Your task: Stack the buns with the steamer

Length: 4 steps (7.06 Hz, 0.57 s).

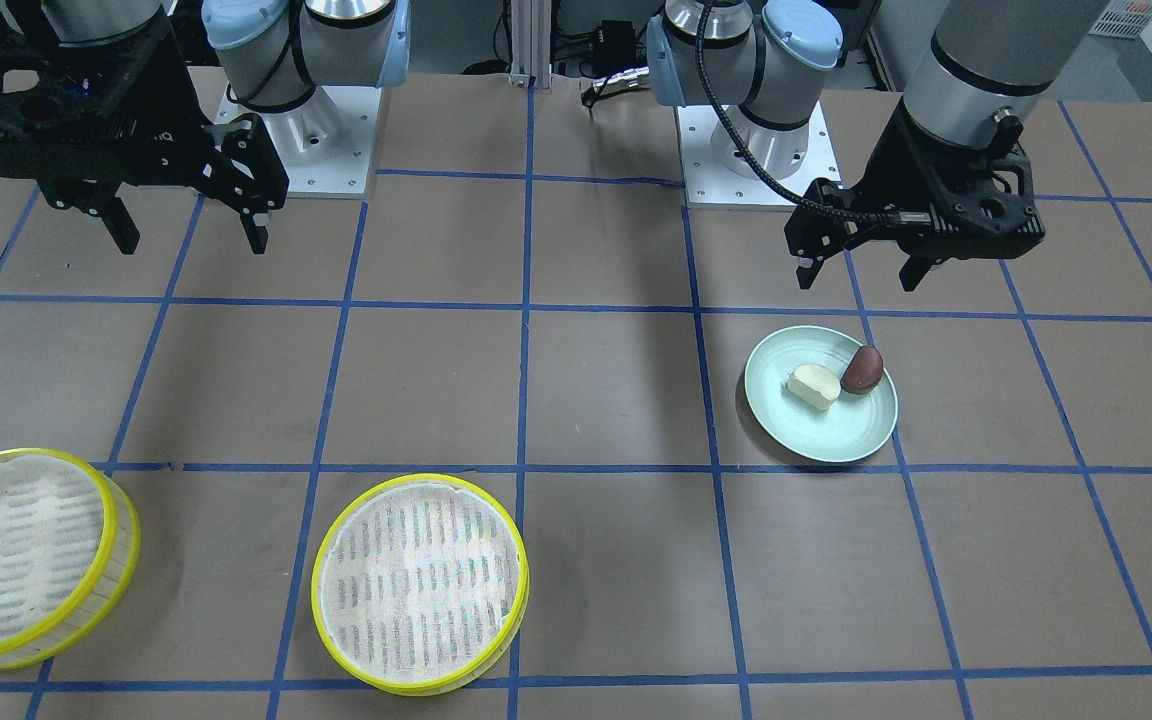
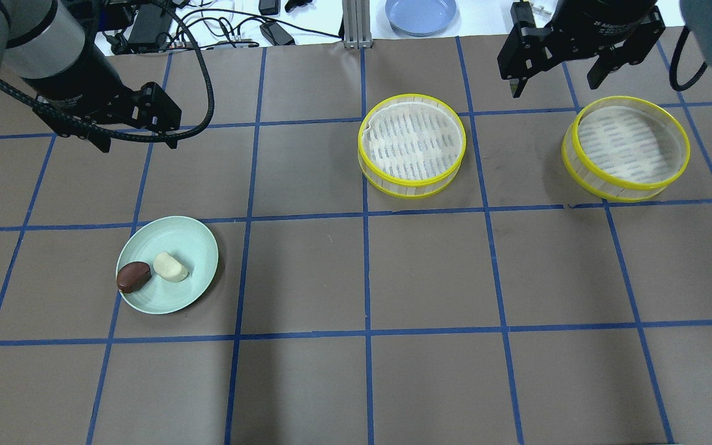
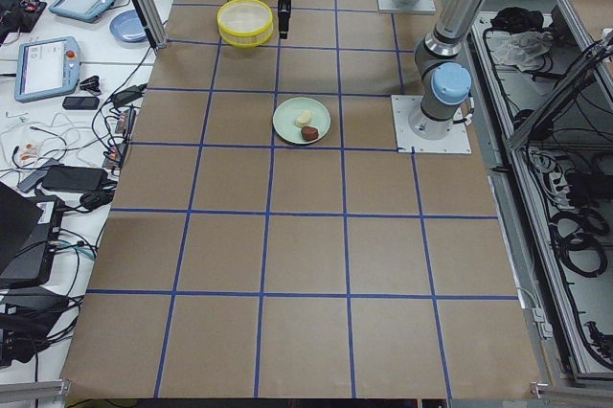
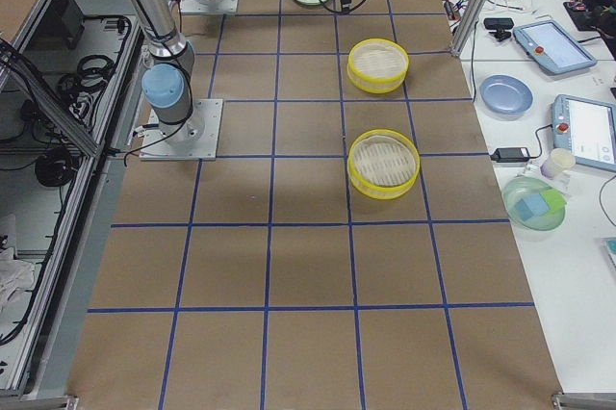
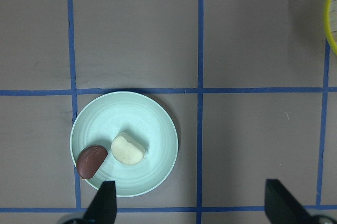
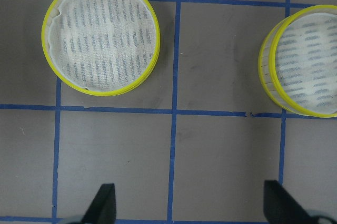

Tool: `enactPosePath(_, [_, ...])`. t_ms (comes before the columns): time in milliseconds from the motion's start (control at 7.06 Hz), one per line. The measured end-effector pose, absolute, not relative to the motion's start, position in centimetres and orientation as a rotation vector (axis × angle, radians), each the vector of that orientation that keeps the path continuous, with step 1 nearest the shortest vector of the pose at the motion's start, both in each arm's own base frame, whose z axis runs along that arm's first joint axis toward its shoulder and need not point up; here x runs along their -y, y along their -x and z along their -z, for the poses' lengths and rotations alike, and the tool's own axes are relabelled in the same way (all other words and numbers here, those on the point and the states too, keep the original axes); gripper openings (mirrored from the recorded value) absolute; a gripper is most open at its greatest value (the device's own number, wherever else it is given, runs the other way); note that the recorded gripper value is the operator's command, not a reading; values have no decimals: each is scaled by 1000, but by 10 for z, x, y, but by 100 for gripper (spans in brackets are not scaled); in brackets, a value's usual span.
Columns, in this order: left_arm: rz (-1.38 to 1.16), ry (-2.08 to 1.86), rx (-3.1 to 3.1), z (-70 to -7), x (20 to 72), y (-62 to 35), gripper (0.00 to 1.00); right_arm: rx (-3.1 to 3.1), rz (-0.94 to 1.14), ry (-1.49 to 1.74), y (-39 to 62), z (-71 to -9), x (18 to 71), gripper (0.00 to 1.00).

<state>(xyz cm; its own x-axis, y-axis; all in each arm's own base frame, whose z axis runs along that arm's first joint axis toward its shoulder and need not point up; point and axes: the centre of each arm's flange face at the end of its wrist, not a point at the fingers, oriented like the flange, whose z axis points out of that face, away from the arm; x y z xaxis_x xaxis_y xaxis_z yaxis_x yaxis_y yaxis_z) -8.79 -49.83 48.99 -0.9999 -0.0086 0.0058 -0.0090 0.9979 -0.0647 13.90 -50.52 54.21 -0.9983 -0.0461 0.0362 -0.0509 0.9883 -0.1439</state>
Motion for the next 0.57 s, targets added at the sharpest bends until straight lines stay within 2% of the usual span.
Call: enactPosePath(566, [-72,-22,3145,-478,508,78,100,3095,-247,-100,-134,-532,510,100])
